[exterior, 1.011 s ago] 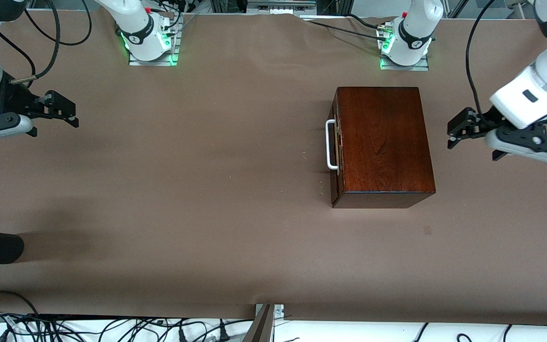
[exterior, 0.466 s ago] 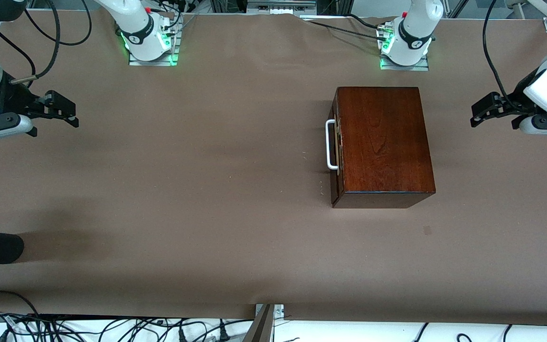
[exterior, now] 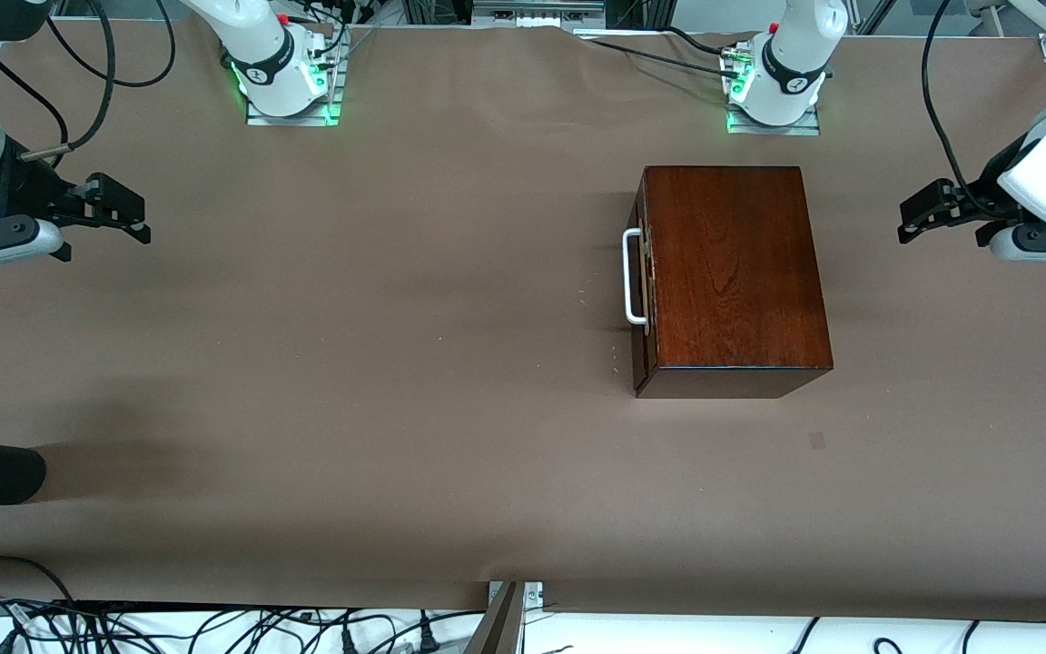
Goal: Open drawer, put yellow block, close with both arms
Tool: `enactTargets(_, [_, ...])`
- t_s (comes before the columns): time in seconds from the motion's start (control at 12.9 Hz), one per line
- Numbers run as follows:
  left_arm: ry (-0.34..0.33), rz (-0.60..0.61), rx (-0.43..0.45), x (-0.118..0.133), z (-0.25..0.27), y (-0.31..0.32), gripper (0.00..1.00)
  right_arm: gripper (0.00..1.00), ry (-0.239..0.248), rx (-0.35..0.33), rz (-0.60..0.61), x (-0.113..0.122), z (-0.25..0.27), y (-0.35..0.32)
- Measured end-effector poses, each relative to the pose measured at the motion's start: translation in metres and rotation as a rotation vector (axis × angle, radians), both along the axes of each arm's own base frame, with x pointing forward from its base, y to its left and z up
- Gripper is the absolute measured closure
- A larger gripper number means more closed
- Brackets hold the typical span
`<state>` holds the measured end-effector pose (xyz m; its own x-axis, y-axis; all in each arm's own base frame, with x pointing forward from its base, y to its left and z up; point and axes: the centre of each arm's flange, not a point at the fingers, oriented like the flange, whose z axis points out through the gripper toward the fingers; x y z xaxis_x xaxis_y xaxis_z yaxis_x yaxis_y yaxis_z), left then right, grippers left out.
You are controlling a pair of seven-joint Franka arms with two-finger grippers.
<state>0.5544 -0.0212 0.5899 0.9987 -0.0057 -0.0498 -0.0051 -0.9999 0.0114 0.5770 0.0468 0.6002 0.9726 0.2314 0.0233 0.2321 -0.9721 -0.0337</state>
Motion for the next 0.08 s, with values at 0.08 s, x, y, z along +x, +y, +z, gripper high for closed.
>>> enactTargets(0.08, [0.000, 0.000, 0.000, 0.0000, 0.0000, 0.0000, 0.00, 0.00, 0.000, 0.000, 0.000, 0.0000, 0.0000, 0.0000])
